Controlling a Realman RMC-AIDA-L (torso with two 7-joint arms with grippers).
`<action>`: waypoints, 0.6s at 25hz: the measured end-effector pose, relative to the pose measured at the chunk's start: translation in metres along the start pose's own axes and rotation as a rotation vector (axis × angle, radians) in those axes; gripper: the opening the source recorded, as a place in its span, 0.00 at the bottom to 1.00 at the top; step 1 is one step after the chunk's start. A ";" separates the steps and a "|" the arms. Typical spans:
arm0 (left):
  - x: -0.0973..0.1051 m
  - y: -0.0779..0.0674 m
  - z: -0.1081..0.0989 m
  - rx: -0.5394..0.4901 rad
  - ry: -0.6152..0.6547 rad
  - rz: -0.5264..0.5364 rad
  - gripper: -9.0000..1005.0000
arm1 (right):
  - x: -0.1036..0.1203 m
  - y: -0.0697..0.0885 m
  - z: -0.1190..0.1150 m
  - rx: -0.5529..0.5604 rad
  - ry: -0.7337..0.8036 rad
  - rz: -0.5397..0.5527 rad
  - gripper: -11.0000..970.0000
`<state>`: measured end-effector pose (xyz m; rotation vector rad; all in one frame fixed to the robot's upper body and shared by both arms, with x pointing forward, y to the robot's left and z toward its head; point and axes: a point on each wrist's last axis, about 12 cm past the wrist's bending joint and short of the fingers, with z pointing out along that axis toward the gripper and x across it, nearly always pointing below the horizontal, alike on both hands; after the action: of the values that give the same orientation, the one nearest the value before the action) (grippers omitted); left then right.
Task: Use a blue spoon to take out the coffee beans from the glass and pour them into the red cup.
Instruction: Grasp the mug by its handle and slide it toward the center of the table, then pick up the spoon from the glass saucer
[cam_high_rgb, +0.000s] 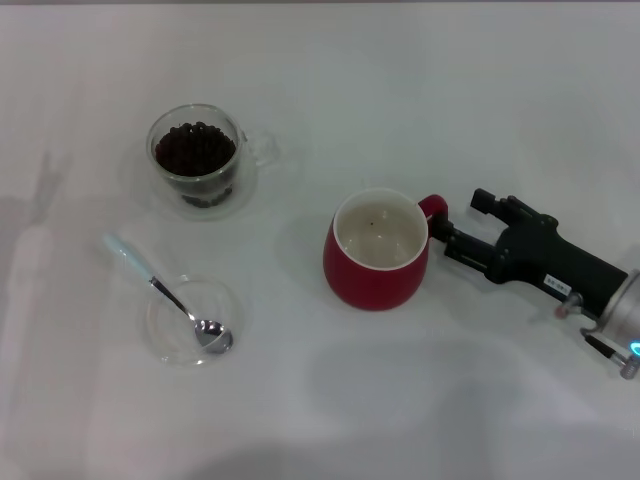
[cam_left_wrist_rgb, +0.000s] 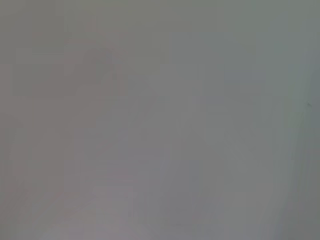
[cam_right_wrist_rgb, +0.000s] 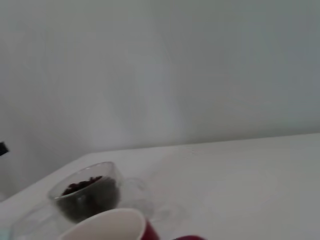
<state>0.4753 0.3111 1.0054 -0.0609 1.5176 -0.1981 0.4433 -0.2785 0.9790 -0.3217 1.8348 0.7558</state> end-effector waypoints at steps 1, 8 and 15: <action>0.000 0.000 0.000 -0.001 -0.001 0.000 0.87 | 0.001 -0.001 -0.003 -0.007 0.008 0.004 0.90; 0.000 0.000 0.000 -0.012 -0.007 -0.012 0.87 | -0.001 -0.013 -0.022 0.023 0.000 0.027 0.90; 0.001 0.006 -0.003 -0.035 0.000 -0.224 0.87 | -0.005 -0.023 -0.040 0.050 -0.016 0.039 0.90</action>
<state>0.4724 0.3173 1.0035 -0.2595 1.5136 -0.3505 0.4282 -0.3215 0.9844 -0.2475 1.8468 0.7355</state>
